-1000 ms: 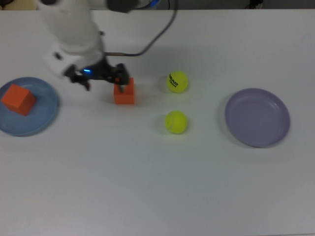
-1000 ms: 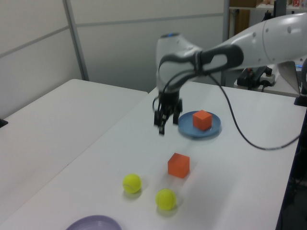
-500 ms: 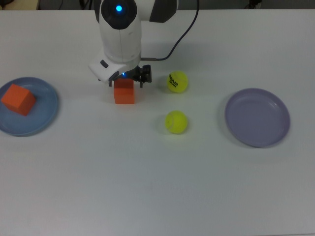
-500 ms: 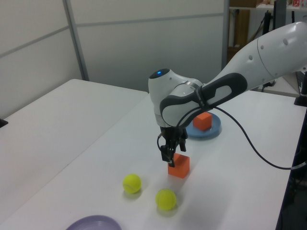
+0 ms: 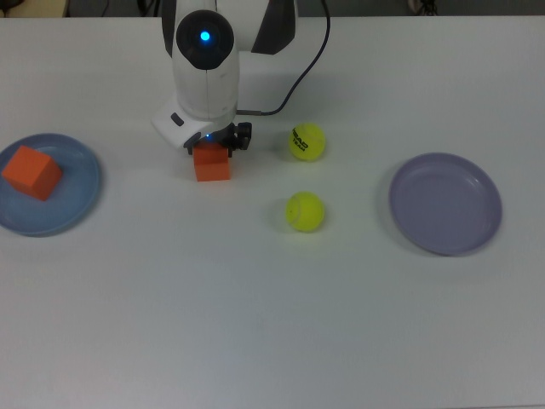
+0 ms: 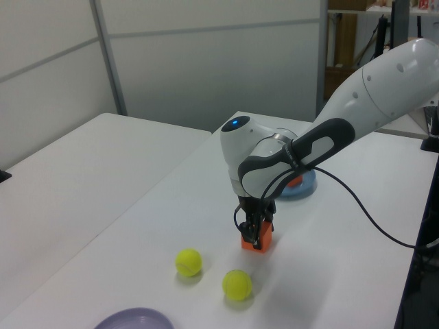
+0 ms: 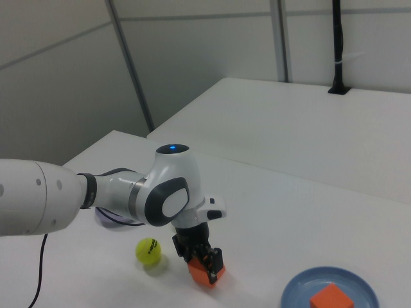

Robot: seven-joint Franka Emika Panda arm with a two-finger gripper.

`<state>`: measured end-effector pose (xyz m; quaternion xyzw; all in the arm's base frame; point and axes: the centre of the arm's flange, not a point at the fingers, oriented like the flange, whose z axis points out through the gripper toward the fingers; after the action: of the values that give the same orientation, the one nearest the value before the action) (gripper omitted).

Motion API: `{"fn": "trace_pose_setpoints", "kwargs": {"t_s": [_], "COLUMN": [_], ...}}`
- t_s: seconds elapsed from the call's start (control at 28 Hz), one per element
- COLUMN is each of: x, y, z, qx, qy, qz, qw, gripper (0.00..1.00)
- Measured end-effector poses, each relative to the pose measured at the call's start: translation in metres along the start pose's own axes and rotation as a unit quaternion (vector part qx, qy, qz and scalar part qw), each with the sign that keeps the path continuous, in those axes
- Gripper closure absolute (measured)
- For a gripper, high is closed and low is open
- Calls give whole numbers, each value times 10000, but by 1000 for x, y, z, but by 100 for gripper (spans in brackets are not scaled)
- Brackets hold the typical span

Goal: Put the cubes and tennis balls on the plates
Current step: 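Carry the second cube to the blue plate, set it down, open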

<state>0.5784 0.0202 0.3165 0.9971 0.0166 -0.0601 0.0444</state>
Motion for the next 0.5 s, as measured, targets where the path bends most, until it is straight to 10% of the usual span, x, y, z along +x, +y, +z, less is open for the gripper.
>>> {"fn": "trace_pose_setpoints", "kwargs": {"t_s": [0.5], "x": [2], "y": [173], "z": [-146], "qx": [63], "qy": [876], "qz": [709], "qw": [9936], "gripper": [37]}}
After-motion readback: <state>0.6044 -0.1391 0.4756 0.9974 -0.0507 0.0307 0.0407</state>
